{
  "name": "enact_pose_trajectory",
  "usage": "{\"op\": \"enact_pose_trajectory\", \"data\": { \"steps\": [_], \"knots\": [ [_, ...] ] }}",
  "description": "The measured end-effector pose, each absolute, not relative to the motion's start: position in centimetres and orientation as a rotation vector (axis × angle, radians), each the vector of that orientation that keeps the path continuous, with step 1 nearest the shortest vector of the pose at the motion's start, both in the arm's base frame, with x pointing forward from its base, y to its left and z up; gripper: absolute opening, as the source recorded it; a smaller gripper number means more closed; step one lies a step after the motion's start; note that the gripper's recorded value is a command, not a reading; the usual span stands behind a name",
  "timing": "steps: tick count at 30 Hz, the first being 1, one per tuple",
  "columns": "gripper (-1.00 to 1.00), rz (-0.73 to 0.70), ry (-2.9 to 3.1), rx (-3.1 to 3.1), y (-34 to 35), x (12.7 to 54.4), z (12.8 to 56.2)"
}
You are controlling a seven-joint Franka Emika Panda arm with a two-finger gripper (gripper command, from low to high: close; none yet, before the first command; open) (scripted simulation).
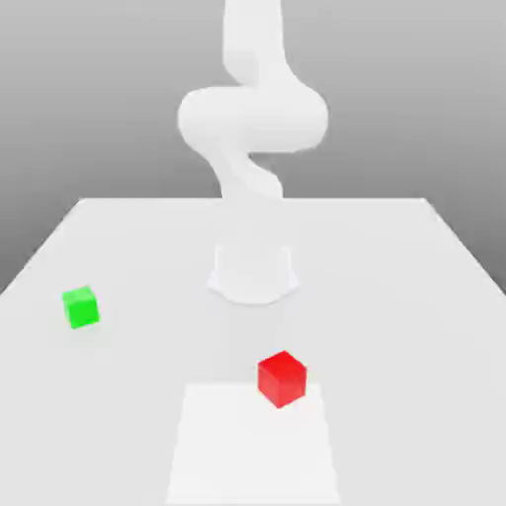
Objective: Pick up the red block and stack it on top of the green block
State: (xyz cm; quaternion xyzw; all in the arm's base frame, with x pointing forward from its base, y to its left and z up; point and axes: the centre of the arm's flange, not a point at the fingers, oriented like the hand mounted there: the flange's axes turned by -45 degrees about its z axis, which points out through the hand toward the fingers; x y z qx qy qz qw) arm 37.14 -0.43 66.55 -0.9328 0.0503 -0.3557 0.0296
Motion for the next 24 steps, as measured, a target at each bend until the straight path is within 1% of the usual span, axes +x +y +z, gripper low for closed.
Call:
{"op": "enact_pose_trajectory", "data": {
  "steps": [3,6,12,18,24],
  "knots": [
    [0.00,-0.942,0.318,-2.862,-0.5,39.6,60.6],
    [0.00,-0.796,0.468,-2.851,-0.2,41.2,54.8],
    [0.00,-0.520,0.754,-2.835,1.3,41.8,43.2],
    [0.00,-0.271,1.038,-2.822,2.9,39.2,32.4],
    [0.00,-0.061,1.331,-2.805,4.0,34.0,23.5]
  ]
}}
